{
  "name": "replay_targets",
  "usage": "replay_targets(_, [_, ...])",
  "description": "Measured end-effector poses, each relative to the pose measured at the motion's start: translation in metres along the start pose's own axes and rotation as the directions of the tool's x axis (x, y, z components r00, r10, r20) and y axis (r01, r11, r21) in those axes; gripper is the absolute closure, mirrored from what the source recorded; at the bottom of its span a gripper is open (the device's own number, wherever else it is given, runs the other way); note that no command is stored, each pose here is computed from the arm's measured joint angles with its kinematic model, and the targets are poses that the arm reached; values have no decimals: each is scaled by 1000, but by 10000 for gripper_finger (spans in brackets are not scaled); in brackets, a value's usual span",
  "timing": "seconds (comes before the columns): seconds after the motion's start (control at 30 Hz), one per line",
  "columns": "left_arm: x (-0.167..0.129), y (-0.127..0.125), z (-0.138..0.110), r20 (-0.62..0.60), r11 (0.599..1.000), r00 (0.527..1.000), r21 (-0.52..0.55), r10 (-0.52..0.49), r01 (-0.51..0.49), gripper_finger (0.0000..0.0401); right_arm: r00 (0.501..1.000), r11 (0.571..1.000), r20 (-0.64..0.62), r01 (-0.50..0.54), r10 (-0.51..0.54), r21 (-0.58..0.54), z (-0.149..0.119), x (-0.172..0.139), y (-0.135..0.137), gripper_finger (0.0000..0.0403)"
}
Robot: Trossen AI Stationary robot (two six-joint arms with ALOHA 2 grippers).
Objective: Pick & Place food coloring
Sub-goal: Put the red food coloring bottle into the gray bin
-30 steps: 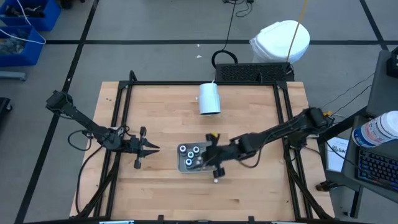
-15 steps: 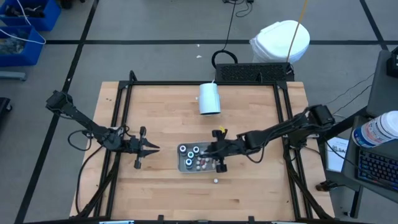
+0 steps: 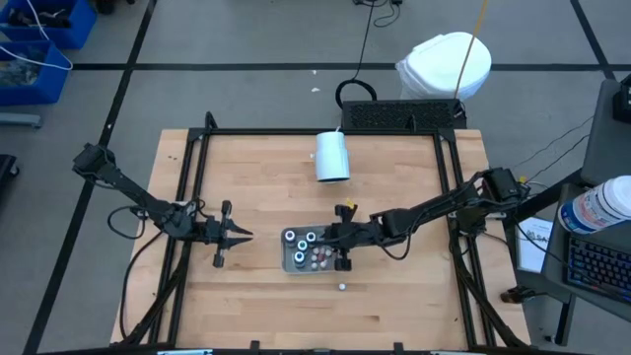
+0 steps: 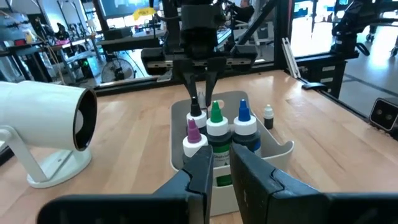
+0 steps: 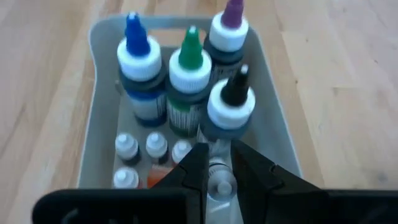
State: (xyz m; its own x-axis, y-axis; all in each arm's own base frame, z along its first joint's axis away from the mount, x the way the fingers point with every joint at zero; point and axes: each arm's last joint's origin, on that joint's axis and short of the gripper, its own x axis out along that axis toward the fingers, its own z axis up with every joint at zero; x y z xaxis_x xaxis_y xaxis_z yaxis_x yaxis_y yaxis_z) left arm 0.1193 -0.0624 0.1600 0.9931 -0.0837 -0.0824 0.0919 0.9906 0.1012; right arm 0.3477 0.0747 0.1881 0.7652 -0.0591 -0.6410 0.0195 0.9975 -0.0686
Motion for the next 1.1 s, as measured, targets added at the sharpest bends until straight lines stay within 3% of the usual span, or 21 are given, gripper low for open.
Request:
replay_targets(0.3, [0,0,1,6,1000,1000,24,3,-3,339,988,997,-144,57,-50,47,11,-2,0,357])
replay_targets(0.67, [0,0,1,4,999,1000,37,3,-3,338,980,992,-191,72,-51,103,-6,27,7,357])
replay_targets(1.1, [0,0,1,6,999,1000,36,3,-3,339,978,992,-203,75,-52,106,-9,31,8,357])
